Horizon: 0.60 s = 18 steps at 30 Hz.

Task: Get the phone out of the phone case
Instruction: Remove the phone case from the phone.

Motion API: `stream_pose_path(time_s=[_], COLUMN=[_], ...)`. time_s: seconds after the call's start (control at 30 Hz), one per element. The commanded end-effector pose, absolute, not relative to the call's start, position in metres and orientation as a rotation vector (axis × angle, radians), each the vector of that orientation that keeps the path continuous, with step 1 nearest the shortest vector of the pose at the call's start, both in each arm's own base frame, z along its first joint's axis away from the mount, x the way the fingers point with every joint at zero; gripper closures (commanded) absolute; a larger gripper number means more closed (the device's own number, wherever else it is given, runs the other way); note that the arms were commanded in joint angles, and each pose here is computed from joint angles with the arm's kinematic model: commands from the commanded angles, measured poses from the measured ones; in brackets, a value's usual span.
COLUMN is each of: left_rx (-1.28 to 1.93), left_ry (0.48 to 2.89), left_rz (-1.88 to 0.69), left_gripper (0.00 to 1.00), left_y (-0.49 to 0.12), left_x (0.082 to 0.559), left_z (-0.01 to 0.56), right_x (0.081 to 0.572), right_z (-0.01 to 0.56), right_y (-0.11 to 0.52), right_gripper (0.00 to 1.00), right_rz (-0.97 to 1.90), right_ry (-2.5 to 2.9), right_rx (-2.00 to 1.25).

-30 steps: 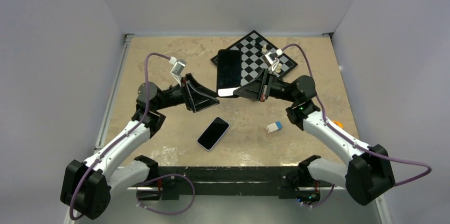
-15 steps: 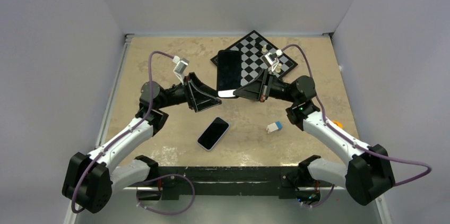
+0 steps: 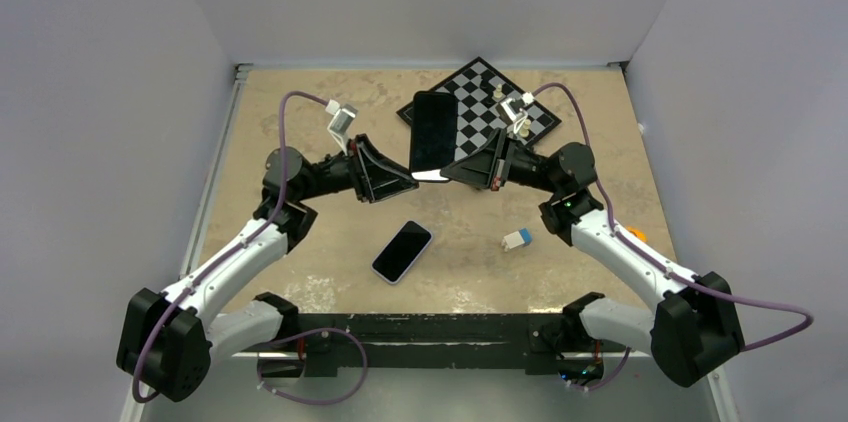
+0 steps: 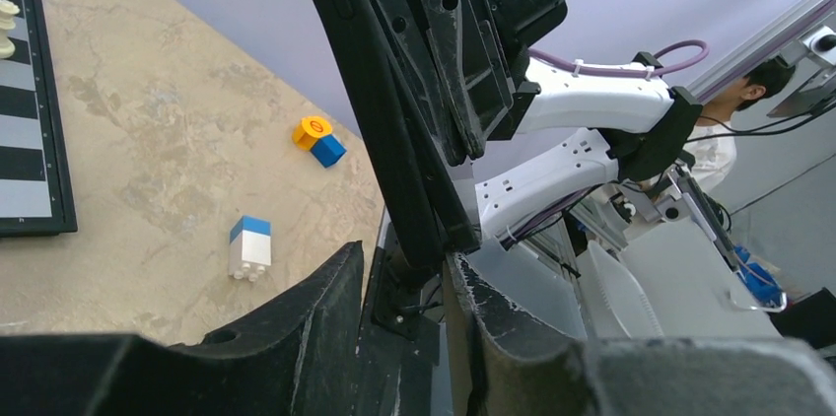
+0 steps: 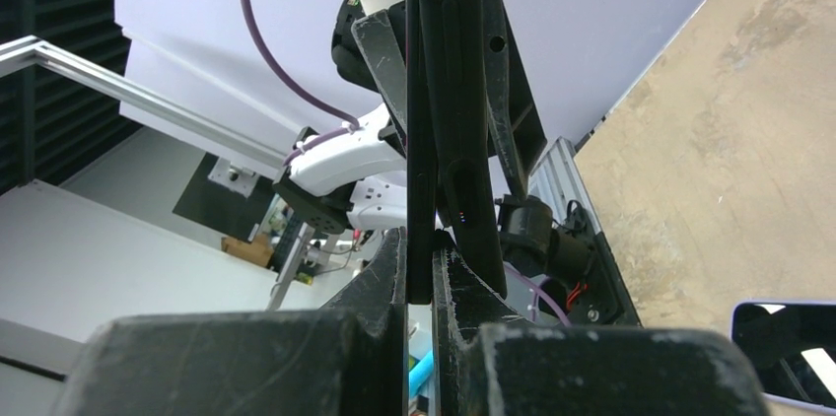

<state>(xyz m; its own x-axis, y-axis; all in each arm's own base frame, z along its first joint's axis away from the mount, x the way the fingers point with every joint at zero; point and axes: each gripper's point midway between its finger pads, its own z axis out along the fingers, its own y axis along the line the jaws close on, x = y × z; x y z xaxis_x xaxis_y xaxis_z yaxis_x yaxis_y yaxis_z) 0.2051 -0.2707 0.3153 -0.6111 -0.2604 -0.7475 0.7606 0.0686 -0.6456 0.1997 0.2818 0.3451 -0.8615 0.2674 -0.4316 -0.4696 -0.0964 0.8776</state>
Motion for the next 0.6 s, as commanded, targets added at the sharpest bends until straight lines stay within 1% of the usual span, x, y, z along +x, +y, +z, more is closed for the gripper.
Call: stream_pose_path(time_s=[0.0,0.13,0.27,0.33,0.5,0.57], left_rx=[0.499,0.477,0.472,0.480,0.492,0.496], left_ry=[1.512,1.540,1.540,1.539,1.521,1.511], left_rz=[-1.600,-1.589,-1.638,-1.666,-1.694,-1.699], left_gripper=[0.62,0.61,0.53,0.51,0.51,0.55], left_y=[-0.271,-0.272,-0.275,-0.277,-0.280,-0.280], left_x=[0.217,0.222,0.222,0.221,0.222,0.222], left_z=[0.334,0.335,0.343,0.349,0.360,0.364], right_x=[0.182,0.181,0.180,0.180,0.180,0.181], right_z=[0.374,0.373,0.370,0.368,0.365,0.364], right_y=[0.278,0.279,0.280,0.282,0.285,0.285], right_gripper=[1.00,1.00,1.00,1.00,1.00,1.00], right_rz=[2.015,2.016,2.015,2.011,1.990,1.984], right_ry=[1.555,1.556,1.565,1.573,1.592,1.595], right_rx=[-0.339,-0.343,-0.345,-0.346,-0.356,-0.353])
